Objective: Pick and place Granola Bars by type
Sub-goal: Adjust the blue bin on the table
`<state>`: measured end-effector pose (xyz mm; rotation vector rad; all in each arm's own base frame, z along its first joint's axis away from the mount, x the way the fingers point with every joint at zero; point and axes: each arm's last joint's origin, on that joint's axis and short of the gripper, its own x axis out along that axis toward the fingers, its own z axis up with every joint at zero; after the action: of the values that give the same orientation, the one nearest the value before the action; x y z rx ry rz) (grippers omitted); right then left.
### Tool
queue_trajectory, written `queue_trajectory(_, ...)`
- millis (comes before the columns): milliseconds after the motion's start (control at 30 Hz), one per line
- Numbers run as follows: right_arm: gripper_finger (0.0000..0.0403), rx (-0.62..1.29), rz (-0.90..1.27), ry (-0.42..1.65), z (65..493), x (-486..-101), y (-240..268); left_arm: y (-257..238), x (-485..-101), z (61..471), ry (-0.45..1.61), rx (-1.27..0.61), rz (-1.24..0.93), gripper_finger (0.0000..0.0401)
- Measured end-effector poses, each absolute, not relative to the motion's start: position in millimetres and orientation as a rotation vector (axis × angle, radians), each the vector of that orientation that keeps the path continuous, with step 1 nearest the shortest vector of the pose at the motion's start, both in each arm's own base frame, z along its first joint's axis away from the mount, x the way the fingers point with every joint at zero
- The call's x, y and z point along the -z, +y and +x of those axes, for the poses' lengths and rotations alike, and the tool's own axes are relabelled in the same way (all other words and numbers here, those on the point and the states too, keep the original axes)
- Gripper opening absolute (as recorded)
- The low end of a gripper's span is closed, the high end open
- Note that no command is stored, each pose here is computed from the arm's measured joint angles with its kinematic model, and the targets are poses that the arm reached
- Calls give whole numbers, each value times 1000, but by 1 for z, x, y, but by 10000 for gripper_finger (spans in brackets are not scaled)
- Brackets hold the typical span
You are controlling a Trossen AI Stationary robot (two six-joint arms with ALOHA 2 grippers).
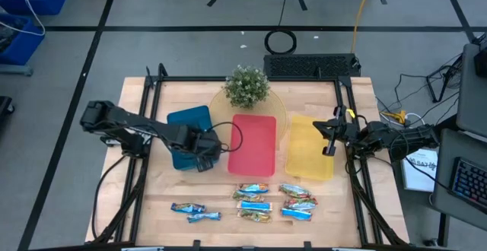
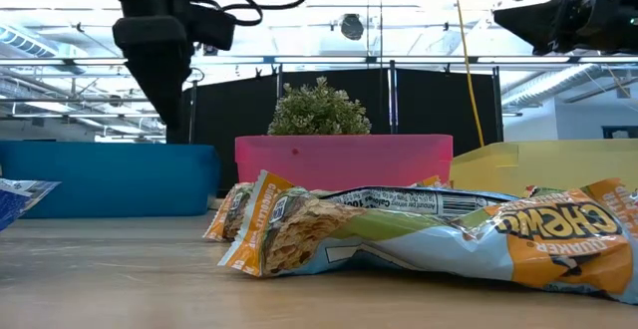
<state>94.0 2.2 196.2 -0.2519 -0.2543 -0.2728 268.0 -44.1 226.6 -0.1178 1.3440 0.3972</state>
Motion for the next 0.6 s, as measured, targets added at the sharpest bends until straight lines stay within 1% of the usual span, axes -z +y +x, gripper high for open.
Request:
queue_trajectory(167, 0, 272, -257, -250, 94, -196, 2, -61, -221, 264, 1370, -347, -120, 207)
queue_trajectory(333, 0, 273, -260, -250, 94, -196, 2, -76, -219, 259, 1378, -289, -62, 230)
queue_trajectory(600, 0, 273, -258, -250, 94, -196, 2, -81, -219, 258, 1379, -269, -76, 265)
